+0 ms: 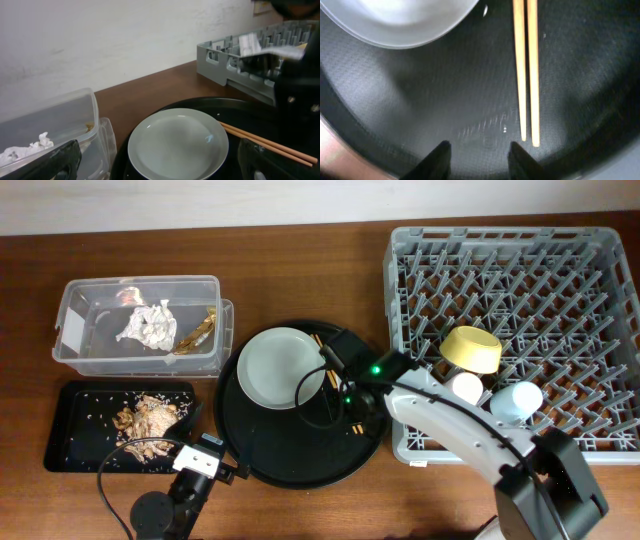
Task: Sort waste into correct bins and load items into the dishwasher rack
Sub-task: 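Carry the yellow bowl into the rack and release it, then grasp the wooden chopsticks on the round tray with the right gripper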
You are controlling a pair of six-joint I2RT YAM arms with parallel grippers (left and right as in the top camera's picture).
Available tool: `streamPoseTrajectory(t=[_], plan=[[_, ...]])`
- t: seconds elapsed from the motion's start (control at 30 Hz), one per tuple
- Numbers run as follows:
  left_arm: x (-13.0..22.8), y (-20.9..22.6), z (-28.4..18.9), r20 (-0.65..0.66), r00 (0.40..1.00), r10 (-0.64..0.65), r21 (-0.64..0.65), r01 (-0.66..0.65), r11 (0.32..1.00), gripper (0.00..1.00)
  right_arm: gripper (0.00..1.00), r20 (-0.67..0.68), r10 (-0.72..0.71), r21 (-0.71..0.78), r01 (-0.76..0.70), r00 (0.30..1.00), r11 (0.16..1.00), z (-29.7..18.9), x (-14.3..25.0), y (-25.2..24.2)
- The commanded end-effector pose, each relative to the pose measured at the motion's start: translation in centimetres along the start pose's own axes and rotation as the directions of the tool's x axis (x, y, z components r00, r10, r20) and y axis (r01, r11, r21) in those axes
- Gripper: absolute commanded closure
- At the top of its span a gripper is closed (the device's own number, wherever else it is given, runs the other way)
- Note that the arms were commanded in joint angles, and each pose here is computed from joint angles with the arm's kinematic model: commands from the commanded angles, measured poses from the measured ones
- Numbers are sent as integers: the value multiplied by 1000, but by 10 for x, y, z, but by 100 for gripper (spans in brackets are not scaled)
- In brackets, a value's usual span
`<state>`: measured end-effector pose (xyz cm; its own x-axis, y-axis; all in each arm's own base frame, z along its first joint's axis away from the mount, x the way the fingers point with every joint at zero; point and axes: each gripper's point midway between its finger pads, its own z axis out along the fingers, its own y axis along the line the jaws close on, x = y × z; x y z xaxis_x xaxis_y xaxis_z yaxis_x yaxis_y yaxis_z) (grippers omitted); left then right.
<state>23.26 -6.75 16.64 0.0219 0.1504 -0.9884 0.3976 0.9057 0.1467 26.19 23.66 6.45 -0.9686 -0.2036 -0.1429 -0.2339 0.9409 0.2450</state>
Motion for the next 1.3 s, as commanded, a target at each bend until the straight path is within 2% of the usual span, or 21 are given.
streamPoseTrajectory(t=[0.0,0.03,0.13,0.23,0.4,0.47,0.5,0.53,0.6,0.7,0.83,0.9,1.03,1.13,1.17,1.2,1.23,1.27], plan=[[1,-1,0,-2,1000,8,8,-8,1000,1,63,0,-31,51,31,1000,998,15,5,-14],[1,-1,0,-1,1000,8,8,-8,1000,1,62,15,-32,118,30,999,993,17,3,-27],[1,-1,0,-1,1000,8,8,-8,1000,1,62,3,-94,129,93,996,987,27,1,-29],[1,-1,0,-2,1000,8,8,-8,1000,1,62,-38,-86,133,91,996,987,48,4,-32],[1,-1,0,-2,1000,8,8,-8,1000,1,71,-75,-79,143,89,994,986,63,9,-37],[1,-1,0,-1,1000,8,8,-8,1000,1,75,-69,-80,151,89,994,984,63,8,-38],[1,-1,0,-2,1000,8,8,-8,1000,1,86,-66,-79,158,89,995,984,63,7,-39],[1,-1,0,-1,1000,8,8,-8,1000,1,93,-65,-78,156,87,995,984,63,7,-39],[1,-1,0,-1,1000,8,8,-8,1000,1,96,-61,-52,158,61,997,986,61,7,-39],[1,-1,0,-2,1000,8,8,-8,1000,1,96,-15,-17,146,19,1000,989,34,-7,-36],[1,-1,0,-2,1000,8,8,-8,1000,1,96,201,31,76,-47,979,996,-67,-50,-32],[1,-1,0,-1,1000,8,8,-8,1000,1,96,291,55,94,-86,955,992,-100,-59,-47],[1,-1,0,-2,1000,8,8,-8,1000,1,96,375,104,330,-237,921,914,-119,-65,-119],[1,-1,0,-1,1000,8,8,-8,1000,1,96,330,167,408,-300,929,862,-101,-64,-157],[1,-1,0,-1,1000,8,8,-8,1000,1,95,298,189,396,-301,936,867,-90,-62,-160],[1,-1,0,-2,1000,8,8,-8,1000,1,84,251,160,378,-249,955,892,-82,-61,-154],[1,-1,0,-1,1000,8,8,-8,1000,1,57,209,116,348,-185,971,919,-76,-57,-141],[1,-1,0,-1,1000,8,8,-8,1000,1,54,204,90,332,-155,975,931,-77,-55,-128]])
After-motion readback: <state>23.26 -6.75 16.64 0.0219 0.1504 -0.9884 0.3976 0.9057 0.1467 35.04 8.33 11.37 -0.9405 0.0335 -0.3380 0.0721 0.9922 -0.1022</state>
